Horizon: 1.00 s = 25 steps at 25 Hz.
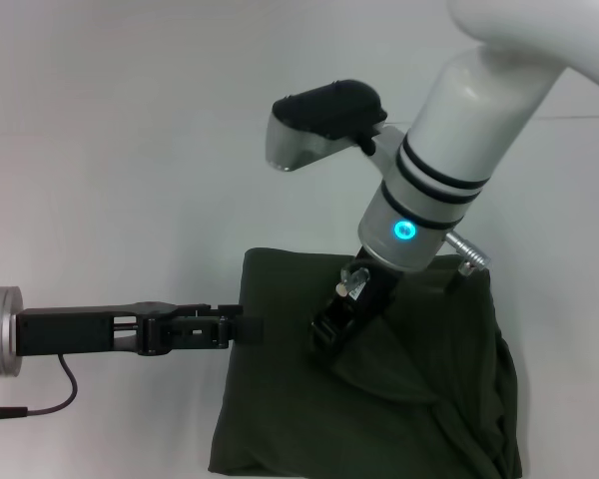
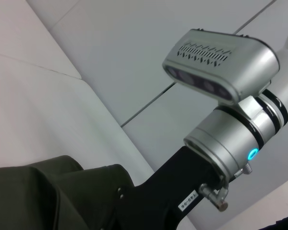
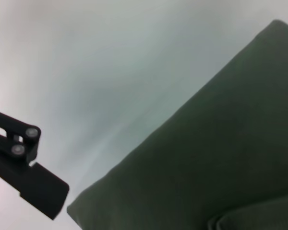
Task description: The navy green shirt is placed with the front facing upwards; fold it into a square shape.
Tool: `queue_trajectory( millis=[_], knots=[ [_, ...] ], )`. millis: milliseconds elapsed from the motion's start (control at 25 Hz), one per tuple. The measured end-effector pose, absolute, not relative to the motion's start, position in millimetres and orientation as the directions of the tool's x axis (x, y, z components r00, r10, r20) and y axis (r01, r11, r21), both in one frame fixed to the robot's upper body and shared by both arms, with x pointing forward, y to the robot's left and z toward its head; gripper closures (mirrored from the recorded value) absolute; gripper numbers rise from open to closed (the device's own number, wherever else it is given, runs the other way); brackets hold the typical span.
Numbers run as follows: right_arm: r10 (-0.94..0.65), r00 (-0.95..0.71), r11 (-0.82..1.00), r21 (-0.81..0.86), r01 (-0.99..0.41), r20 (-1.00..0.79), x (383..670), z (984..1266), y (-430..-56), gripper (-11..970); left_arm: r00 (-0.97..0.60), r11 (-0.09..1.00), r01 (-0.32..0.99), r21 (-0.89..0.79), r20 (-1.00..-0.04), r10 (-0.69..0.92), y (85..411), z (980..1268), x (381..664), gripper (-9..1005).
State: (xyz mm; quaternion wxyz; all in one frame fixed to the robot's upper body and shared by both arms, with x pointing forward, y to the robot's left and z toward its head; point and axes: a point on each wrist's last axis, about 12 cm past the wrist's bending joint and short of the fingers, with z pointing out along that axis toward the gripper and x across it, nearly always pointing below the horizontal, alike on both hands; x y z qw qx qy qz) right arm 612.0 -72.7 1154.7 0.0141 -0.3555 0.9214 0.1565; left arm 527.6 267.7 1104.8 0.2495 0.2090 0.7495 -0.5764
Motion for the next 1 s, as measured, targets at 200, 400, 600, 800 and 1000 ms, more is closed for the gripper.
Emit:
queue_trajectory(
  millis=[200,400,600,800,1000],
  knots=[
    [-0.589,-0.782,0.710,0.333,-0.621,-0.202,613.8,1162.7,-90.5,933,-0.788,0.247,0.600,-0.761,-0.615,0.023,268.1,1104.7,527.1,66],
    [-0.492,-0.838,0.723,0.426,-0.544,-0.236,610.8,1169.0,-123.7,939,-0.790,0.244,0.598,-0.763,-0.612,0.023,268.2,1104.7,526.5,67],
    [-0.389,-0.887,0.740,0.490,-0.461,-0.248,600.8,1163.7,-163.2,939,-0.791,0.245,0.597,-0.764,-0.612,0.019,269.3,1105.1,526.7,67],
    [-0.263,-0.927,0.752,0.545,-0.371,-0.267,594.8,1153.9,-204.4,939,-0.793,0.244,0.595,-0.766,-0.609,0.017,269.3,1105.1,526.4,66],
    [-0.144,-0.945,0.755,0.585,-0.296,-0.293,590.9,1146.2,-242.4,939,-0.796,0.240,0.591,-0.770,-0.605,0.017,267.8,1104.0,525.3,66]
  ],
)
